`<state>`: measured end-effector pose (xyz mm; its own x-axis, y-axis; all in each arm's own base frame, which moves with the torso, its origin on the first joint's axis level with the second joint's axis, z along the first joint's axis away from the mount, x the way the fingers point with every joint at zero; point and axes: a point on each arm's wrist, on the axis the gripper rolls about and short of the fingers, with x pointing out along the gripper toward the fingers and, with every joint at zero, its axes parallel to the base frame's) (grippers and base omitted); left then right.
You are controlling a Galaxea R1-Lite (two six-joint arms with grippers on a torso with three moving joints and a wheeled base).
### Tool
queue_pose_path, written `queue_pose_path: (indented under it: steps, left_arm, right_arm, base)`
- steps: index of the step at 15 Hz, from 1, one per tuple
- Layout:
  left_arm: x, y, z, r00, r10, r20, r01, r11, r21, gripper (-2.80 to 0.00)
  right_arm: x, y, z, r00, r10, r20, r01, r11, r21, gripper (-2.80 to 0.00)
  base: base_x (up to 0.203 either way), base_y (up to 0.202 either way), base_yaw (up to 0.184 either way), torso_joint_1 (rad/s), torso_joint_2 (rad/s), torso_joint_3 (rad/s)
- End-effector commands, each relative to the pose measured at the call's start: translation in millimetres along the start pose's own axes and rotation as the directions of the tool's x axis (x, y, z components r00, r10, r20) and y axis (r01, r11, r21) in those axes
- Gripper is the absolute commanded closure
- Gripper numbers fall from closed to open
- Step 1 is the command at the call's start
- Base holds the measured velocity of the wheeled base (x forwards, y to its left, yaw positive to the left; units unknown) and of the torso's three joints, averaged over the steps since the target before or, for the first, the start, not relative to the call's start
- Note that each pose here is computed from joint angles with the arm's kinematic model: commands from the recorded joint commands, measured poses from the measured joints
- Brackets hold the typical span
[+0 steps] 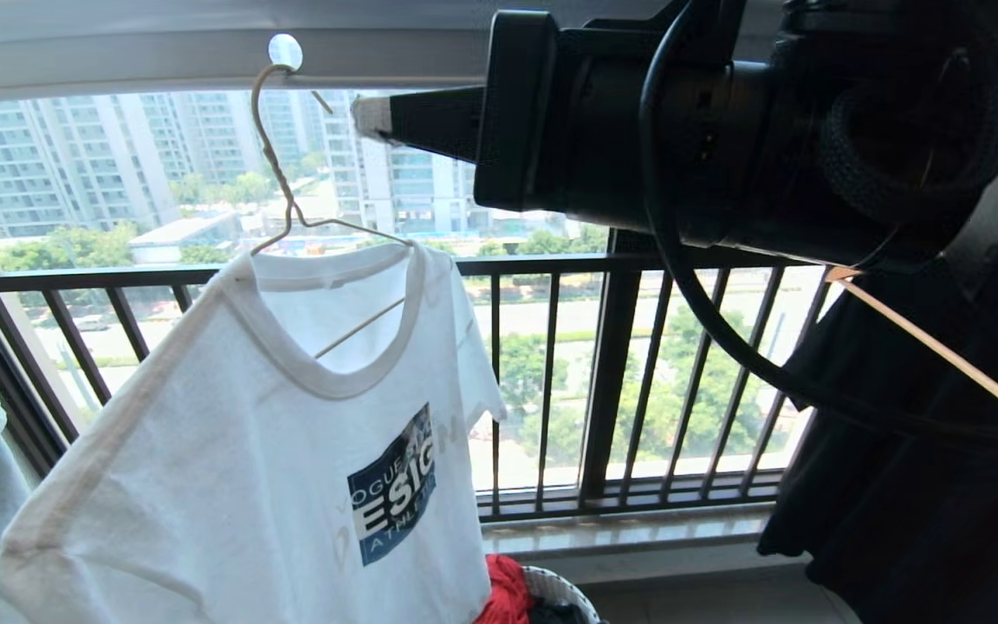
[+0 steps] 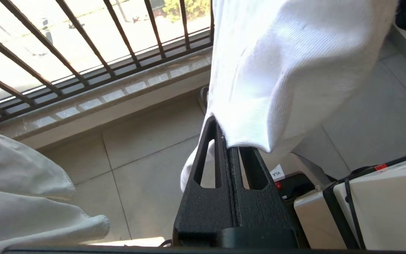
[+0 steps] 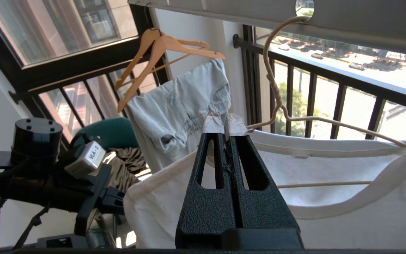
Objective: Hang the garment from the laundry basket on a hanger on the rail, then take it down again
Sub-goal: Take the clothes off the clothes rack
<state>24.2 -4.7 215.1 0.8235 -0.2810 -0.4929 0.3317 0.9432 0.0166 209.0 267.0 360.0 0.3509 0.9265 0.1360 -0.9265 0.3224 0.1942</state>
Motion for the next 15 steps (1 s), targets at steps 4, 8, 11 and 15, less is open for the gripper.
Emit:
queue_pose_path:
  steps: [4,8,11,15]
  left_arm:
    - [-4,-3.2,-1,0.999,-0.025,0.031,0.025,1.0,-0.003,0.0]
    - [-7,-6.8,-3,0.998,-0.039,0.058,0.039,0.999,0.005,0.0]
    - [-11,-9.9,-5,0.997,-0.035,0.074,0.034,0.999,0.007,0.0]
    - [-13,-13.7,-7,0.99,-0.091,0.106,0.09,0.996,0.01,0.0]
  right_arm:
    - [64,-15,-33,0.998,0.047,-0.031,-0.046,0.999,0.011,0.0]
    - [87,-15,-43,0.996,0.088,-0.021,-0.087,0.996,0.008,0.0]
    - [98,-13,-57,0.991,0.125,-0.047,-0.124,0.992,0.017,0.0]
    - [105,-14,-69,0.989,0.134,-0.064,-0.134,0.991,0.001,0.0]
  base:
    - [0.0,0.0,0.0,0.0,0.0,0.0]
    - [0.0,0.0,0.0,0.0,0.0,0.0]
    - [0.0,0.0,0.0,0.0,0.0,0.0]
    - [0.0,0.0,0.0,0.0,0.0,0.0]
